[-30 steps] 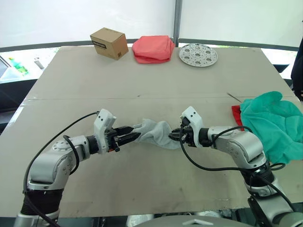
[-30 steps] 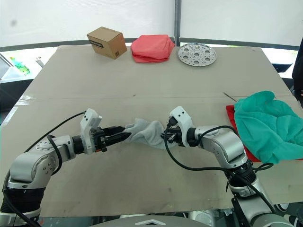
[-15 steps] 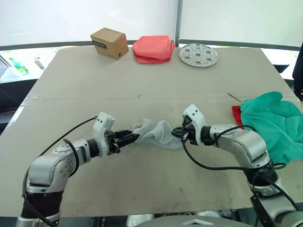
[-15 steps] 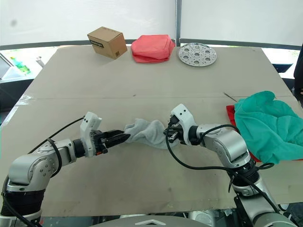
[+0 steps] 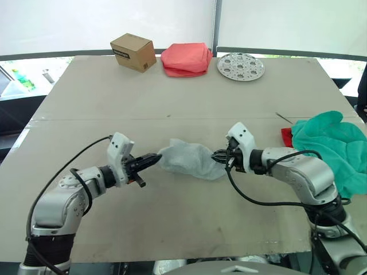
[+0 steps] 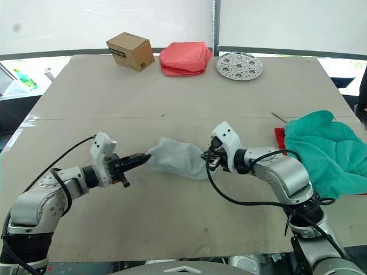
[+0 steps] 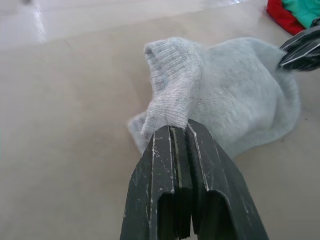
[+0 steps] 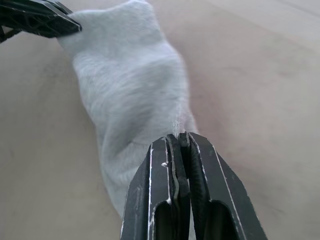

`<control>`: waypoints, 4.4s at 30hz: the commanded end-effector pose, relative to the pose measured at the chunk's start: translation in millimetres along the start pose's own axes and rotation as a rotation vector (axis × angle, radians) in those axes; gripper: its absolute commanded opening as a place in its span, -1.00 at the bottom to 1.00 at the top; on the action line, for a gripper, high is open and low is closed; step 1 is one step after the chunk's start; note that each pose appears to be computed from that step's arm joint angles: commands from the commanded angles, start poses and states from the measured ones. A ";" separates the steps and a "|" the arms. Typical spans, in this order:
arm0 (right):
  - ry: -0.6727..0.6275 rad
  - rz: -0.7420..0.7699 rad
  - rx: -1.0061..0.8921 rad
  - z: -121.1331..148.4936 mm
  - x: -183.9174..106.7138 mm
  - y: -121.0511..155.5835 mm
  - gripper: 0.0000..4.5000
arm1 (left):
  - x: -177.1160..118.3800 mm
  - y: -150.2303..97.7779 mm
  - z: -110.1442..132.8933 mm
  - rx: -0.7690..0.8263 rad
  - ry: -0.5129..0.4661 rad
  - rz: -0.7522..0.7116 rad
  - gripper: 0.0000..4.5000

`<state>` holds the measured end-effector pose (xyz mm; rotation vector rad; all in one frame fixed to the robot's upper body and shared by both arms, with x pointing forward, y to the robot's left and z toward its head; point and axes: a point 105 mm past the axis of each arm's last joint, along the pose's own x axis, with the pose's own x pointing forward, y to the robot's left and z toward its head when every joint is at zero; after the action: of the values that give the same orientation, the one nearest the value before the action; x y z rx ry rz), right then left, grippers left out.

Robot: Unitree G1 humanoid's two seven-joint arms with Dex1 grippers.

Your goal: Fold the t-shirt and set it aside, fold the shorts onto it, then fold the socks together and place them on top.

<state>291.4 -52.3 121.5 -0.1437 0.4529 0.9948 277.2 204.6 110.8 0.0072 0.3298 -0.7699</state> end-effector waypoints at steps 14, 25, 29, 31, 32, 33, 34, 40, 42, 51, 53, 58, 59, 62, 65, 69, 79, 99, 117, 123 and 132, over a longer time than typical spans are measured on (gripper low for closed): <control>0.050 -0.007 -0.049 -6.0 -16.5 0.0 -1.00 | 12.3 -17.1 1.0 0.218 0.048 -0.060 -0.96; 0.078 -0.003 -0.040 -13.2 -18.4 1.0 -1.00 | 14.5 -8.6 -4.4 0.268 0.085 -0.039 -0.96; 0.089 -0.014 -0.045 -20.5 -14.2 -1.8 -1.00 | 18.0 -7.9 -6.6 0.256 0.065 -0.045 -0.82; 0.071 -0.025 -0.051 -21.0 -13.0 -5.1 -0.86 | 17.3 -3.4 -5.7 0.248 0.050 -0.024 -0.52; 0.072 -0.026 -0.058 -23.1 -13.2 -5.8 -0.71 | 15.3 -0.7 -5.8 0.240 0.047 -0.014 -0.32; 0.075 -0.042 -0.078 -24.4 -14.5 -7.9 -0.59 | 12.5 1.7 -4.6 0.220 0.036 -0.003 -0.13; 0.067 -0.077 -0.102 -23.8 -16.9 -12.1 -0.38 | 8.5 4.3 -1.1 0.183 0.010 0.005 0.09; -0.088 -0.077 -0.133 -4.7 -45.8 -16.9 -0.17 | -6.8 -2.2 28.6 -0.005 -0.155 -0.073 0.32; -0.159 -0.052 -0.106 4.3 -50.9 -14.3 -0.43 | -0.8 -14.2 35.5 -0.033 -0.179 -0.130 0.06; -0.229 0.141 -0.197 12.2 13.9 19.0 -1.00 | 66.6 -39.5 -7.7 -0.004 -0.043 -0.126 -0.99; -0.104 0.140 -0.254 -18.4 29.7 15.3 -1.00 | 72.1 -36.3 -20.2 0.000 -0.004 -0.090 -0.99; 0.007 0.116 -0.300 -57.1 37.8 4.1 -1.00 | 69.8 -35.9 -27.1 0.004 -0.005 -0.071 -0.99; -0.025 0.110 -0.292 -51.1 36.0 3.9 -1.00 | 67.0 -37.1 -21.3 -0.007 -0.035 -0.073 -0.99; -0.185 0.130 -0.267 -14.3 25.4 12.6 -1.00 | 53.0 -33.4 4.8 -0.085 -0.167 -0.055 -0.99; -0.281 0.176 -0.282 10.5 17.0 25.6 -1.00 | 34.2 -23.5 28.0 -0.200 -0.284 -0.022 -0.70; -0.296 0.202 -0.278 17.3 24.0 31.0 -1.00 | 13.3 -15.0 27.3 -0.347 -0.296 -0.010 0.11; -0.102 0.212 -0.310 -33.2 56.6 16.4 -1.00 | 4.7 0.8 -14.8 -0.381 -0.063 0.131 0.98; -0.100 0.206 -0.292 -39.4 58.6 20.1 -1.00 | 37.8 -24.1 -10.7 -0.477 0.011 -0.060 0.98; -0.101 0.177 -0.291 -36.2 54.5 14.3 -1.00 | 39.2 -72.1 22.5 -0.544 -0.077 -0.390 0.98; -0.094 0.179 -0.285 -38.6 53.5 17.7 -1.00 | 49.7 -75.1 31.7 -0.447 -0.130 -0.411 0.98; -0.085 0.181 -0.284 -41.4 52.5 18.8 -1.00 | 54.7 -37.2 14.1 -0.304 -0.072 -0.222 0.98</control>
<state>290.1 -11.9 71.5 -0.3063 0.2106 1.2372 290.0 146.9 104.5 -0.3740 0.4319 -0.8877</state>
